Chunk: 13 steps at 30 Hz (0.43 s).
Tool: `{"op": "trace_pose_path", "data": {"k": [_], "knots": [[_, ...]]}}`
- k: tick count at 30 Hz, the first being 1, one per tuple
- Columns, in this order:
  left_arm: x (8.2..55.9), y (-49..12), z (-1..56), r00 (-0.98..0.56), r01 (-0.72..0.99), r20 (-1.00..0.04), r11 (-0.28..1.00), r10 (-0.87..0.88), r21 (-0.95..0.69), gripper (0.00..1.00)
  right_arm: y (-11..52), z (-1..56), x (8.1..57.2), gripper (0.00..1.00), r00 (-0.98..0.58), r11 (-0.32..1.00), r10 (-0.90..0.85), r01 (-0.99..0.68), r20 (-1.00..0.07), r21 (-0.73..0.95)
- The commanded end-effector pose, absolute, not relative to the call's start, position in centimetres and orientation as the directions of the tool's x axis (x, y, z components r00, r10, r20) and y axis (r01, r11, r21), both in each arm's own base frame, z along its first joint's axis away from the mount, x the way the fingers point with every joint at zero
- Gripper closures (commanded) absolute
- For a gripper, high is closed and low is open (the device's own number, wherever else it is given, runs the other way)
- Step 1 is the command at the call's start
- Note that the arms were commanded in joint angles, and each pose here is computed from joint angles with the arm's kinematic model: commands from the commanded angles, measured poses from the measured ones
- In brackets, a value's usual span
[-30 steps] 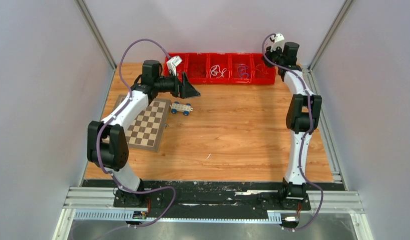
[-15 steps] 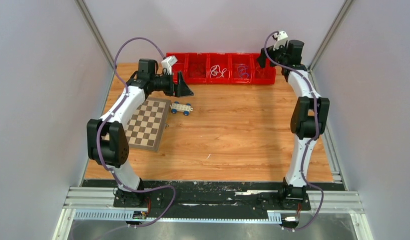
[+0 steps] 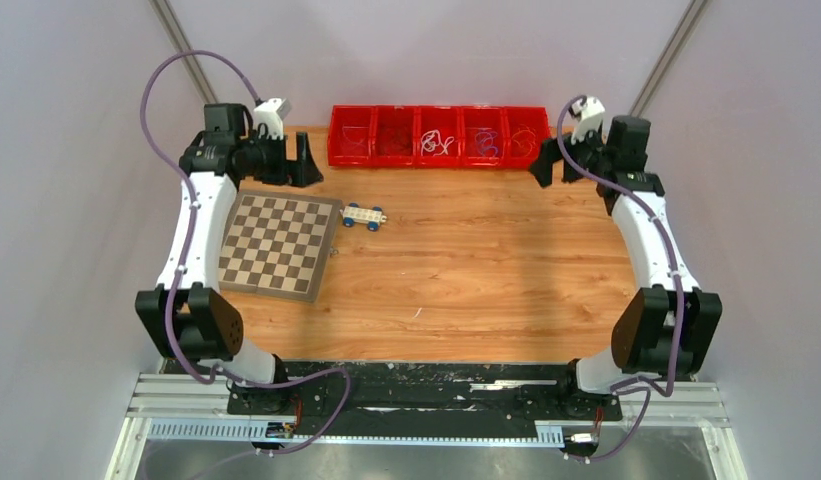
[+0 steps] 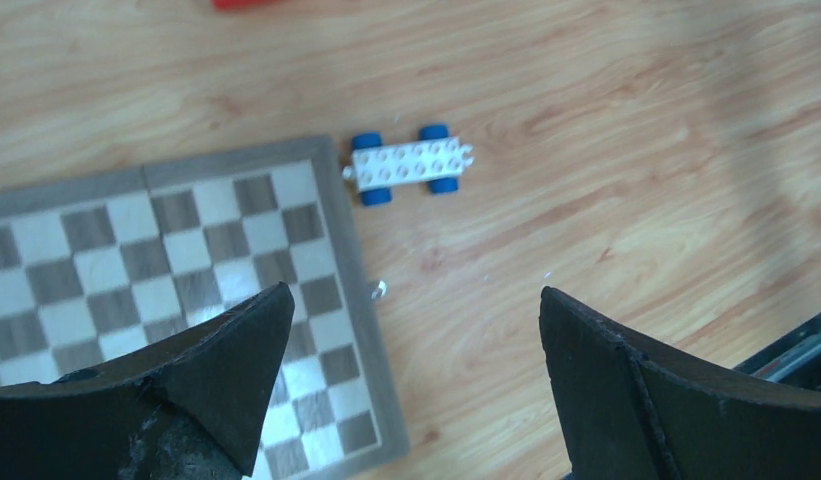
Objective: Untangle the cables
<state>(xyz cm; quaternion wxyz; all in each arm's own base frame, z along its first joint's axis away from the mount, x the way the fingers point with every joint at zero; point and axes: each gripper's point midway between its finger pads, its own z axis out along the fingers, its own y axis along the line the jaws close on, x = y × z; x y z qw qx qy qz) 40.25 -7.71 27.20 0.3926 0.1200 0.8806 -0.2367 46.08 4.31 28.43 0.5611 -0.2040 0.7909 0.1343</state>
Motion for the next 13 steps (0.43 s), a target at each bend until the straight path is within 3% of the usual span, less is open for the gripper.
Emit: {"op": "trace_pose_path", "data": {"k": [1, 5, 13], "knots": [[36.3, -4.8, 24.1, -0.703, 0.353, -0.701, 0.916, 0.125, -0.191, 0.0, 3.3, 20.1, 39.7, 0.0, -0.542, 0.896, -0.133, -0.424, -0.83, 0.133], [34.0, -4.1, 20.0, -0.788, 0.293, -0.604, 0.935, 0.118, -0.199, 0.0, 2.9, 16.9, 35.7, 0.0, -0.599, 0.908, -0.144, -0.396, -0.788, 0.135], [31.7, -3.7, 17.1, -0.814, 0.229, -0.575, 0.952, 0.074, -0.201, 0.0, 3.1, 14.6, 32.6, 0.0, -0.652, 0.914, -0.122, -0.367, -0.748, 0.17]]}}
